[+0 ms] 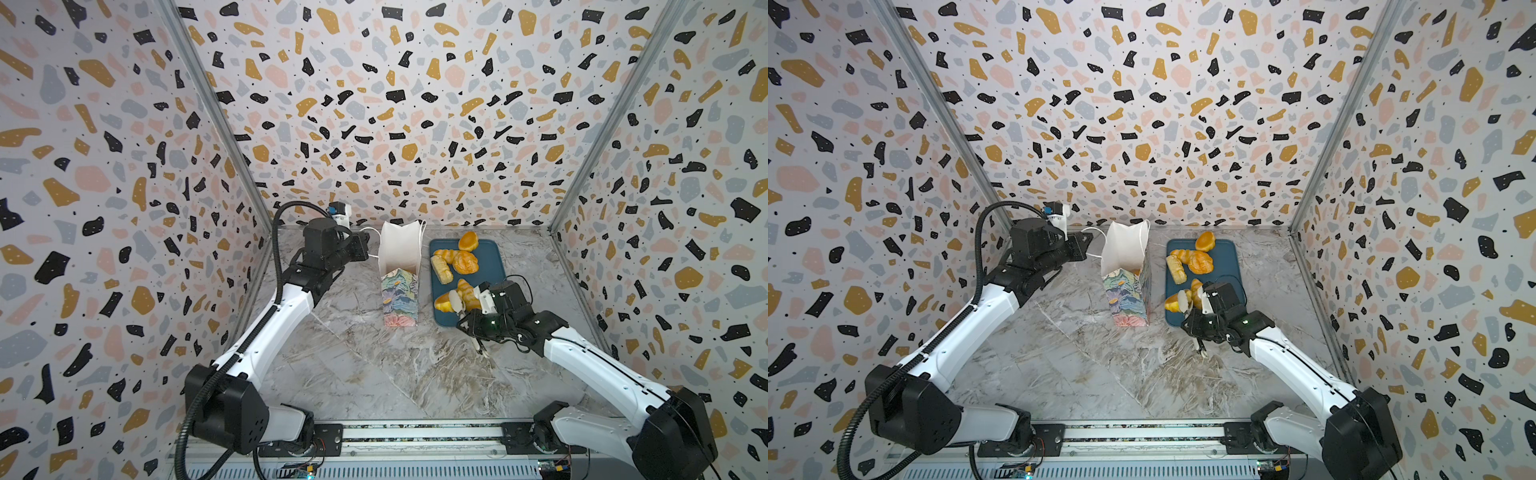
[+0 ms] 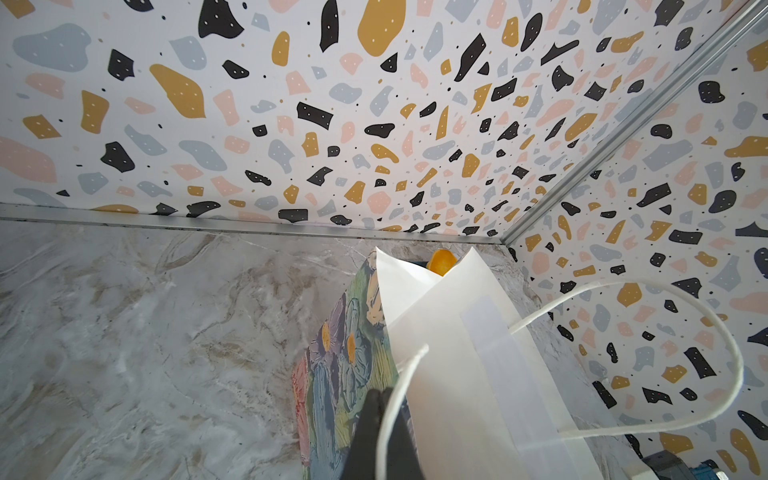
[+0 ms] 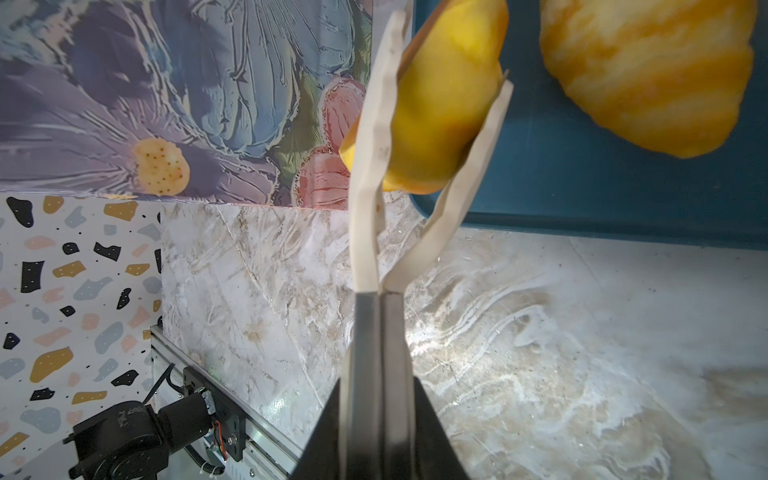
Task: Place the fake bread into the paper bag
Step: 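Lift the yellow bun with the tongs and carry it toward the bag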
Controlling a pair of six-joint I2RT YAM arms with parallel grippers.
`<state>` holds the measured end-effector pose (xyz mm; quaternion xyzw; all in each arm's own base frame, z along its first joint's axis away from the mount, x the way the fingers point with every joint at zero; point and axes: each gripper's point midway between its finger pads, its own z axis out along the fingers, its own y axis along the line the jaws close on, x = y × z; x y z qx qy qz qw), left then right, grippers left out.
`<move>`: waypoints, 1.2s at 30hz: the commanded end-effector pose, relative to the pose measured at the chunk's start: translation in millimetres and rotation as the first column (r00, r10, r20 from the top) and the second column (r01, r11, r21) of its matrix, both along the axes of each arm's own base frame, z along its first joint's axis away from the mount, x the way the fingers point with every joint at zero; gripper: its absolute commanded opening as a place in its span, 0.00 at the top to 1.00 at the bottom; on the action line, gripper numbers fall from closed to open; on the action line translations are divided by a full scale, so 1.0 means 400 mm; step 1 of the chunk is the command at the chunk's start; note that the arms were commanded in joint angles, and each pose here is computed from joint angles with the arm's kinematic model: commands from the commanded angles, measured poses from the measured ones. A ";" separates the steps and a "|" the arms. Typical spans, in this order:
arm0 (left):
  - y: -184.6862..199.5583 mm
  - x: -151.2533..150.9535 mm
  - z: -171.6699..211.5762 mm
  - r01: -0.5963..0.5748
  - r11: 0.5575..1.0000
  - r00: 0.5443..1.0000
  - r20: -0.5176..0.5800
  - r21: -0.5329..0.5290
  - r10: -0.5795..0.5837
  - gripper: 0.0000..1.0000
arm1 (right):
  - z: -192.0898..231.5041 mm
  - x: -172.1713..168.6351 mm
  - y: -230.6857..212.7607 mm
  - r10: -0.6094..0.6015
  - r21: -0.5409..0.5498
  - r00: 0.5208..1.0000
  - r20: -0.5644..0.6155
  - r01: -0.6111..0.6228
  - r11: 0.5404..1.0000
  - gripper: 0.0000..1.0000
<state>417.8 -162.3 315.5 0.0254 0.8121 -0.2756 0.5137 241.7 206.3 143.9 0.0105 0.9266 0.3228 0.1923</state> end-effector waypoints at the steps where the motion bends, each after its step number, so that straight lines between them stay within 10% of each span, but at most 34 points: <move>1: 0.004 0.001 0.018 -0.002 1.000 1.000 0.030 -0.002 0.002 1.00 | 0.086 0.028 0.003 -0.002 0.024 0.995 0.099 -0.001 1.000 0.87; 36: 0.003 0.005 0.009 -0.002 1.000 1.000 0.019 -0.004 0.002 1.00 | 0.357 0.136 0.006 -0.045 0.078 0.935 0.352 0.019 0.997 0.88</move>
